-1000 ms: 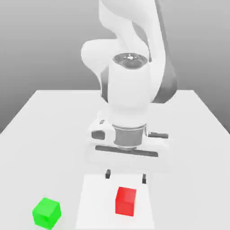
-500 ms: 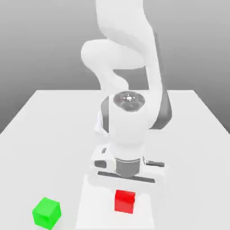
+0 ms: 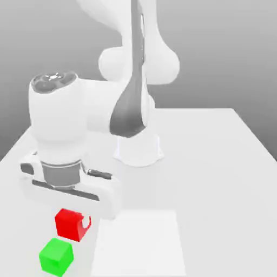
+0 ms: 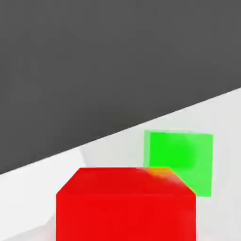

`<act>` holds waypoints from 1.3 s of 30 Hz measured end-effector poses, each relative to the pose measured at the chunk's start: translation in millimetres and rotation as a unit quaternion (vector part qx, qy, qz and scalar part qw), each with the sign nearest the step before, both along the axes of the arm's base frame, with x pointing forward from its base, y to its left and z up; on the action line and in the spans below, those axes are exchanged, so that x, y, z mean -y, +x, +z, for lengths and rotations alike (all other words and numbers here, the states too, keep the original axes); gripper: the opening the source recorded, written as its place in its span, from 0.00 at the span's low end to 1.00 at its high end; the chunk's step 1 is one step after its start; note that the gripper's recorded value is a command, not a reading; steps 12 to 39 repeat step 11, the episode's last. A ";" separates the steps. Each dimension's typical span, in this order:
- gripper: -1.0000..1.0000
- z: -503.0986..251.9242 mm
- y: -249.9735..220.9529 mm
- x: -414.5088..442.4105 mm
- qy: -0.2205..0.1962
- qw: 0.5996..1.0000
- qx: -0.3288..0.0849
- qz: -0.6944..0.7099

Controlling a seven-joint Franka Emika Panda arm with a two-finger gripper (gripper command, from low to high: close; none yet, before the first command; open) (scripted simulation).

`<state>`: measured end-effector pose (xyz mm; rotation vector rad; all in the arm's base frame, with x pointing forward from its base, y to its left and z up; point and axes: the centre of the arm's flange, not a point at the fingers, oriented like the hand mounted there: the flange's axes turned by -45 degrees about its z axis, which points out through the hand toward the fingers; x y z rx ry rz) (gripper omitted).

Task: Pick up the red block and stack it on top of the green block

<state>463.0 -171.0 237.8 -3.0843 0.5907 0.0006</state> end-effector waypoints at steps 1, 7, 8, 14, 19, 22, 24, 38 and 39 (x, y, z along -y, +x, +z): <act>0.00 -9.7 0.2 4.3 0.000 1.000 0.000 -0.002; 1.00 -47.8 -0.5 8.2 0.000 1.000 0.000 -0.003; 1.00 -47.8 -0.5 8.2 0.000 1.000 0.000 -0.003; 1.00 -50.3 -0.7 8.6 0.000 1.000 0.000 -0.003; 1.00 -50.3 -0.7 8.6 0.000 1.000 0.000 -0.003; 1.00 -50.3 -0.7 8.6 0.000 1.000 0.000 -0.003; 1.00 -50.3 -0.7 8.6 0.000 1.000 0.000 -0.003; 1.00 -50.3 -0.7 8.6 0.000 1.000 0.000 -0.003; 1.00 -50.3 -0.7 8.6 0.000 1.000 0.000 -0.003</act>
